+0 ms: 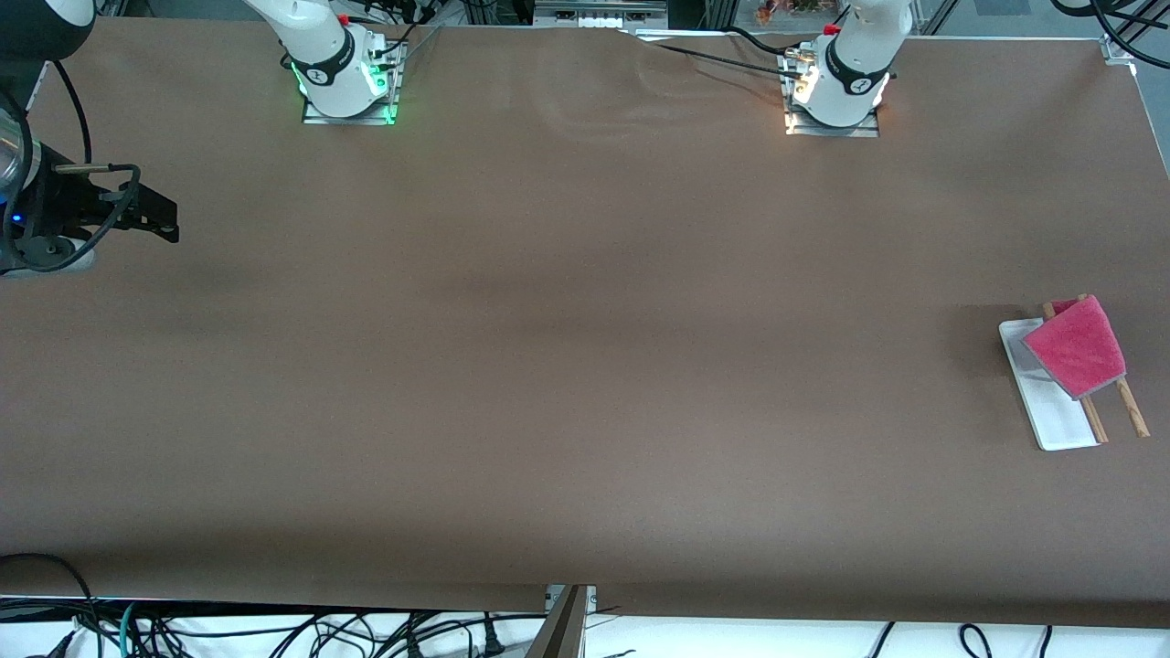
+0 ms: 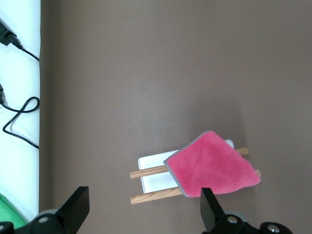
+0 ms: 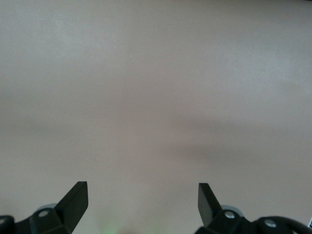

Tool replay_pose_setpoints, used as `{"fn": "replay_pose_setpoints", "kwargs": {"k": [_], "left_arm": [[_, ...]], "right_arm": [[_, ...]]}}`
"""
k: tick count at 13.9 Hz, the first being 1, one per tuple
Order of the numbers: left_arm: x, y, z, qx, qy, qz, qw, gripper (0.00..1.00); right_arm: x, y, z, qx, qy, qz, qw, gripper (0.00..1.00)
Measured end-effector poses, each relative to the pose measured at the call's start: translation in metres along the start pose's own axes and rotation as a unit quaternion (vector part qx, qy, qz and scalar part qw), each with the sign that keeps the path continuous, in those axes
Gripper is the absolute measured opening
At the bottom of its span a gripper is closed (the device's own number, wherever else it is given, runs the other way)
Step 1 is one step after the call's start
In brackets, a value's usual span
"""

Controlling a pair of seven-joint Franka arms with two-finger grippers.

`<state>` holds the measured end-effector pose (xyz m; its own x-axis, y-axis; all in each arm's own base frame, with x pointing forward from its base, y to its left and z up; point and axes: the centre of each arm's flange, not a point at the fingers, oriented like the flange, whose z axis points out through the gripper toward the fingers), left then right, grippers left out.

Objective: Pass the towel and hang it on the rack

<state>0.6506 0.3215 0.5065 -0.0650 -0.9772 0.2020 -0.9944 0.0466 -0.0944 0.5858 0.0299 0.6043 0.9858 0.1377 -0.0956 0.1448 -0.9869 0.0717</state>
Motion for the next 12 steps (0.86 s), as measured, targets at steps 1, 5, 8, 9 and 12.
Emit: {"fn": "replay_pose_setpoints", "kwargs": {"k": [1, 5, 8, 9, 12], "left_arm": [[0.019, -0.004, -0.012, -0.002, -0.013, -0.007, 1.0, 1.0], [0.116, -0.008, -0.062, -0.01, -0.066, -0.069, 0.995, 1.0], [0.161, 0.026, -0.094, -0.005, -0.097, -0.178, 0.979, 1.0], [0.177, 0.041, -0.107, 0.005, -0.105, -0.214, 0.971, 1.0], [0.232, 0.078, -0.144, 0.058, -0.122, -0.252, 0.958, 1.0]], "right_arm": [[0.0, 0.0, 0.0, 0.0, 0.0, 0.0, 1.0, 1.0], [0.0, 0.0, 0.0, 0.0, 0.0, 0.0, 1.0, 1.0], [0.0, -0.001, 0.0, 0.0, 0.0, -0.001, 1.0, 1.0], [0.0, -0.001, 0.0, 0.0, 0.001, -0.001, 1.0, 1.0], [0.0, -0.002, -0.001, 0.0, 0.001, -0.002, 1.0, 1.0]]}}
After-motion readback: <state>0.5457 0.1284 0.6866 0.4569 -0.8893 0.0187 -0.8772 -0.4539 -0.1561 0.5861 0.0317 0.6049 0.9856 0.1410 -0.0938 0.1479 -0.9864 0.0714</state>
